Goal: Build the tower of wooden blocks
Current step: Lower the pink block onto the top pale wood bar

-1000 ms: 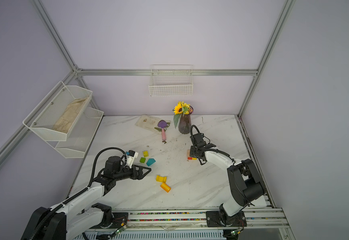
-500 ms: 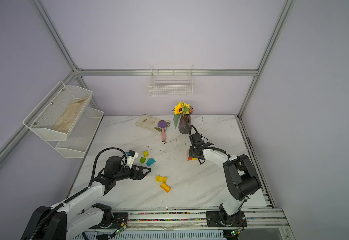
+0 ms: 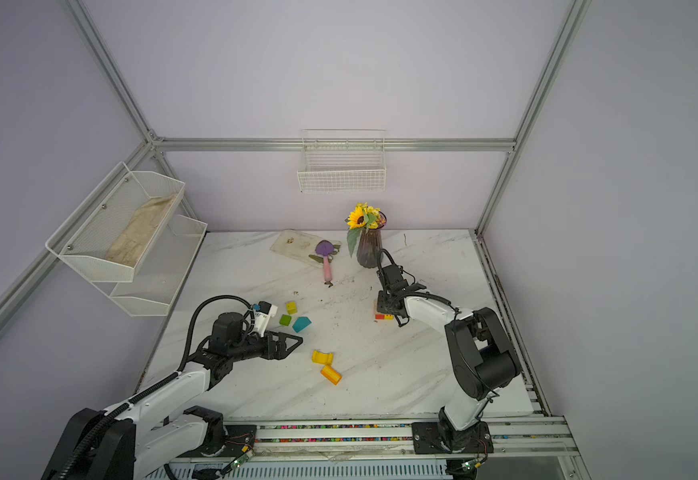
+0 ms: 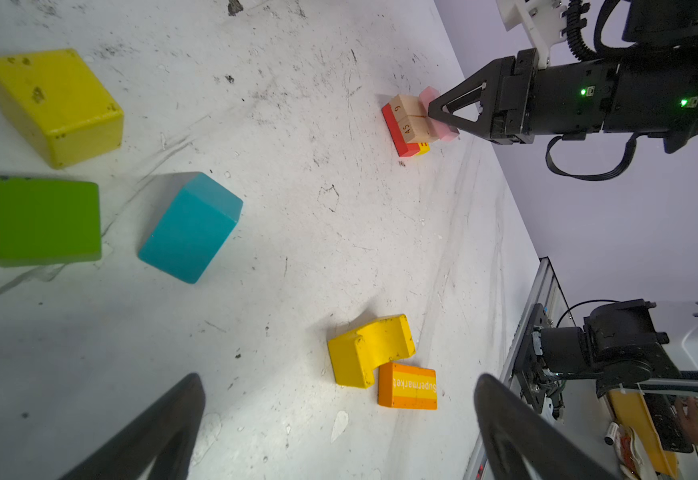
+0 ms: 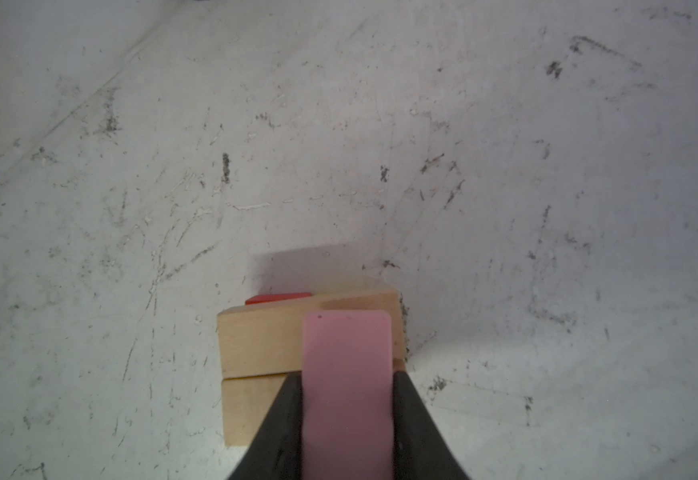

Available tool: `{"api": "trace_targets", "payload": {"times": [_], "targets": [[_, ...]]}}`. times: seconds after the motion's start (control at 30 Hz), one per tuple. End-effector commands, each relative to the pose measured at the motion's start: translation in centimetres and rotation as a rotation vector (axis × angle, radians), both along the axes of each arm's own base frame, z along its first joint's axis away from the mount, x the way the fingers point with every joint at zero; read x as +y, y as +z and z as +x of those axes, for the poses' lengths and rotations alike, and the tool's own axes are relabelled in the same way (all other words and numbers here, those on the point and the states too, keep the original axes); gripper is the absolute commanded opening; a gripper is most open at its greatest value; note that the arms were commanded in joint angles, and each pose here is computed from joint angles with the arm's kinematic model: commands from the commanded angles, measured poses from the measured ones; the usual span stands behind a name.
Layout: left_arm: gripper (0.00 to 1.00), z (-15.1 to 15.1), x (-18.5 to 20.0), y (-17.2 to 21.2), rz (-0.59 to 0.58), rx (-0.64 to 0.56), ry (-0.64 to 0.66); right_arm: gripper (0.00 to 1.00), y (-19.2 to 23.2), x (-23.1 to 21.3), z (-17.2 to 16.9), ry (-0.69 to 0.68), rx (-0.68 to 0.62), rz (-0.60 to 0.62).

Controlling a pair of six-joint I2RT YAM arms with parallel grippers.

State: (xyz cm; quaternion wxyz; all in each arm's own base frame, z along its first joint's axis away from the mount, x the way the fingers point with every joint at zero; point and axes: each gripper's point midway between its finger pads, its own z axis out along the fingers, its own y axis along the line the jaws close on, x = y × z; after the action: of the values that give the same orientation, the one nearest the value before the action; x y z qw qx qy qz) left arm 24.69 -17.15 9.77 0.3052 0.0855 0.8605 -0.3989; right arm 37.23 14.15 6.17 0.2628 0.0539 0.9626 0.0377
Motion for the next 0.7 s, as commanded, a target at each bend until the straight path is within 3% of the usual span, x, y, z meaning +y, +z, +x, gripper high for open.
{"api": "trace_targets", "payload": {"times": [0.0, 0.43, 0.67], "targets": [[1.00, 0.74, -0.48, 1.54, -0.002, -0.076, -0.025, 0.32, 0.19, 0.40, 0.37, 0.015, -0.003, -0.008], [1.00, 0.76, -0.49, 1.57, -0.002, -0.076, -0.025, 0.47, 0.00, 0.36, 0.32, 0.013, 0.005, -0.016], [1.00, 0.76, -0.46, 1.50, -0.001, -0.075, -0.024, 0.37, -0.05, 0.48, 0.29, 0.015, 0.009, -0.015]]}}
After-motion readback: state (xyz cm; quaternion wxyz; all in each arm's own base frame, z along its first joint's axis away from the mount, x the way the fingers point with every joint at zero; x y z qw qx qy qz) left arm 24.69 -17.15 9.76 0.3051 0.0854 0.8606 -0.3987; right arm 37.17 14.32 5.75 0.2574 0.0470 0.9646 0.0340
